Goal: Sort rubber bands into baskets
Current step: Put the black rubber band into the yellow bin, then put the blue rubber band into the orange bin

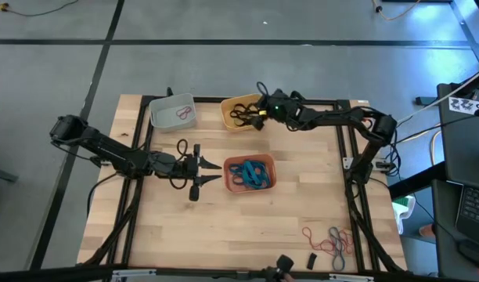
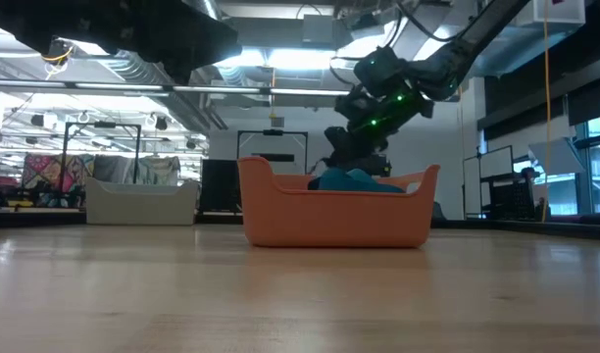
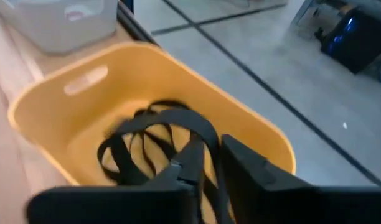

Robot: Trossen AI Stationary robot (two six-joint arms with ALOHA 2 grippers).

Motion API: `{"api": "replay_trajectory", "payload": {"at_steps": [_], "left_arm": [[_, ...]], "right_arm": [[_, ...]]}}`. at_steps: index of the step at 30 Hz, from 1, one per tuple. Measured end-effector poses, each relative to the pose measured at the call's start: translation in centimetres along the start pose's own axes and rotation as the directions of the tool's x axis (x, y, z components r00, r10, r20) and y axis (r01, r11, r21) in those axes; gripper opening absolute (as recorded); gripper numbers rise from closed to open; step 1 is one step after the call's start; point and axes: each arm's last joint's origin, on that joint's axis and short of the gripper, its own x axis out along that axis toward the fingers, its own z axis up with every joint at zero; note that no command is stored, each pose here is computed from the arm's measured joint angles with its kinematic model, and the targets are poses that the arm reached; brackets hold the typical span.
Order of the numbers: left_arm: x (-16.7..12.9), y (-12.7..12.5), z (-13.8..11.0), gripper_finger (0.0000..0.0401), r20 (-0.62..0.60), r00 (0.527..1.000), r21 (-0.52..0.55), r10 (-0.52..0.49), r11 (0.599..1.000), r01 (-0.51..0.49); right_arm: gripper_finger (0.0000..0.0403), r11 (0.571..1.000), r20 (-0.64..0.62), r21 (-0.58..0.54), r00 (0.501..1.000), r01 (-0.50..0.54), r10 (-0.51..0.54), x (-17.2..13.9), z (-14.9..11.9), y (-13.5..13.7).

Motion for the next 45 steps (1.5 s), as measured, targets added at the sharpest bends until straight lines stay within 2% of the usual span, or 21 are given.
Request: {"api": "replay_trajectory", "payload": {"at_steps": [6, 11, 17, 23, 28, 33, 38, 45], "left_arm": [[0.0, 0.0, 0.0, 0.0127, -0.001, 1.000, -0.001, 0.000, 1.000, 0.000], [0.0, 0.0, 0.0, 0.0127, -0.003, 1.000, -0.010, 0.000, 1.000, 0.000], [0.0, 0.0, -0.2, 0.0127, -0.020, 1.000, -0.007, 0.001, 1.000, -0.001], [0.0, 0.0, -0.2, 0.0127, -0.020, 1.000, -0.011, 0.001, 1.000, -0.001], [0.0, 0.0, -0.2, 0.0127, -0.020, 1.000, -0.017, 0.001, 1.000, -0.001], [0.0, 0.0, -0.2, 0.0127, -0.020, 1.000, -0.020, -0.001, 1.000, 0.001], [-0.1, -0.2, -0.2, 0.0127, -0.019, 1.000, -0.019, -0.008, 1.000, 0.008], [-0.1, -0.2, -0.1, 0.0127, -0.012, 1.000, -0.013, -0.008, 1.000, 0.008]], "right_arm": [[0.0140, 0.999, -0.074, 0.013, 0.997, -0.036, 0.037, -0.2, -0.7, 0.1], [0.0183, 0.996, -0.106, 0.007, 0.991, -0.086, 0.087, -0.4, -0.9, 0.6], [0.0192, 0.992, -0.109, -0.031, 0.987, -0.122, 0.118, -2.7, 0.3, 1.8], [0.0186, 0.982, -0.061, -0.059, 0.982, -0.182, 0.178, -6.9, 2.6, 3.5], [0.0186, 0.964, -0.071, -0.062, 0.964, -0.260, 0.256, -10.7, 3.4, 5.2], [0.0186, 0.918, -0.160, -0.049, 0.911, -0.393, 0.381, -13.9, 2.7, 7.8], [0.0186, 0.863, -0.292, -0.034, 0.830, -0.505, 0.474, -16.5, 1.1, 10.8], [0.0186, 0.818, -0.404, 0.058, 0.736, -0.572, 0.543, -20.3, -0.8, 14.4]]}}
